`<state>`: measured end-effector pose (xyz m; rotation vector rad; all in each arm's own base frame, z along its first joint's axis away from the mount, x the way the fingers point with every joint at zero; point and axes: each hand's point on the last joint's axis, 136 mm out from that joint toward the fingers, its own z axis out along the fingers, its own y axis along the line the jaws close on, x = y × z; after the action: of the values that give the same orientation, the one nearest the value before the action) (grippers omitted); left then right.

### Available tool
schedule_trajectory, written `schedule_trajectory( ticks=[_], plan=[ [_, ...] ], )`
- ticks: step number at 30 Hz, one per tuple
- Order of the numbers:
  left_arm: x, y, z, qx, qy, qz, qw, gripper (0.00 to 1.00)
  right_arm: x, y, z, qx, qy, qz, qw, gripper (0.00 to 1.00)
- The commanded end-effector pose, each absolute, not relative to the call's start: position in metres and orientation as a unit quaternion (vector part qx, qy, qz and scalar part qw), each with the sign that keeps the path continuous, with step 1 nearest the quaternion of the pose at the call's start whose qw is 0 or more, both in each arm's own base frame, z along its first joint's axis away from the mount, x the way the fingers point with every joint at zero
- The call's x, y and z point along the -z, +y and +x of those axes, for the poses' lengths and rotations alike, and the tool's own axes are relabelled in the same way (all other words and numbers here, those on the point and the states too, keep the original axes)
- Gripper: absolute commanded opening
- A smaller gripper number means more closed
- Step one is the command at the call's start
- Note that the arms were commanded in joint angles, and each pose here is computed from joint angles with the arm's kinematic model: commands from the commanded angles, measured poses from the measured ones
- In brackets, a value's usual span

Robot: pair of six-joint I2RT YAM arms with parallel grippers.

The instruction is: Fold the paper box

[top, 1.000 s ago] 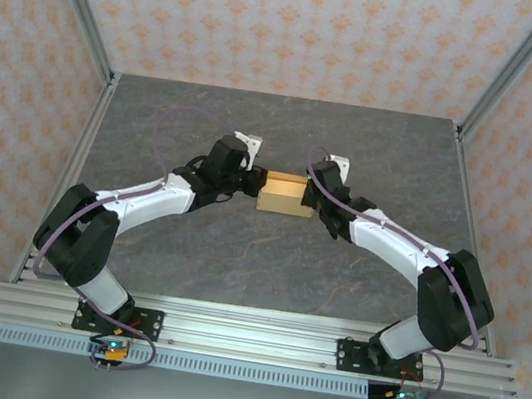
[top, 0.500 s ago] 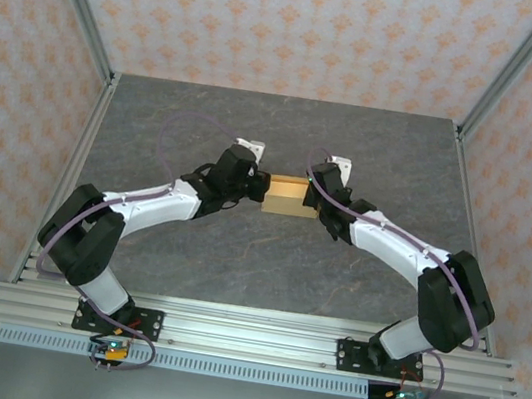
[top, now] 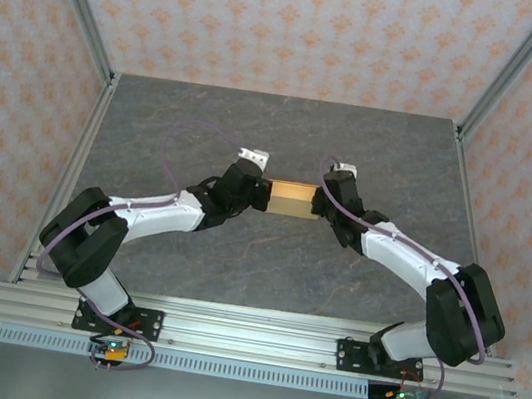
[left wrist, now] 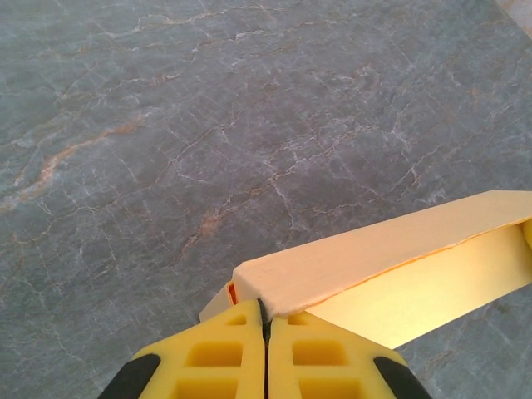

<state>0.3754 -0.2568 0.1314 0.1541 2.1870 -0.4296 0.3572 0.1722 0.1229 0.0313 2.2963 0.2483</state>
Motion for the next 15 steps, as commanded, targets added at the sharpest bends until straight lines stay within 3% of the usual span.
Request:
schedule_trajectory(
  ticks=[1,4,7,11,15],
  plan=[
    [-0.093,-0.238,0.359,0.111,0.905,0.082,0.403,0.07,-0.127,0.177,0.353,-0.134,0.906,0.020,0.402,0.18],
    [-0.088,-0.234,0.361,0.098,0.905,0.080,0.405,0.07,-0.133,0.178,0.353,-0.150,0.902,0.033,0.404,0.25],
    [-0.083,-0.231,0.362,0.091,0.903,0.077,0.413,0.07,-0.143,0.172,0.347,-0.171,0.898,0.063,0.400,0.39],
    [-0.079,-0.227,0.364,0.075,0.904,0.074,0.415,0.07,-0.153,0.150,0.331,-0.231,0.871,0.207,0.382,0.77],
    [-0.079,-0.229,0.366,0.071,0.902,0.072,0.420,0.08,-0.161,0.155,0.322,-0.321,0.819,0.342,0.329,0.85]
  ],
)
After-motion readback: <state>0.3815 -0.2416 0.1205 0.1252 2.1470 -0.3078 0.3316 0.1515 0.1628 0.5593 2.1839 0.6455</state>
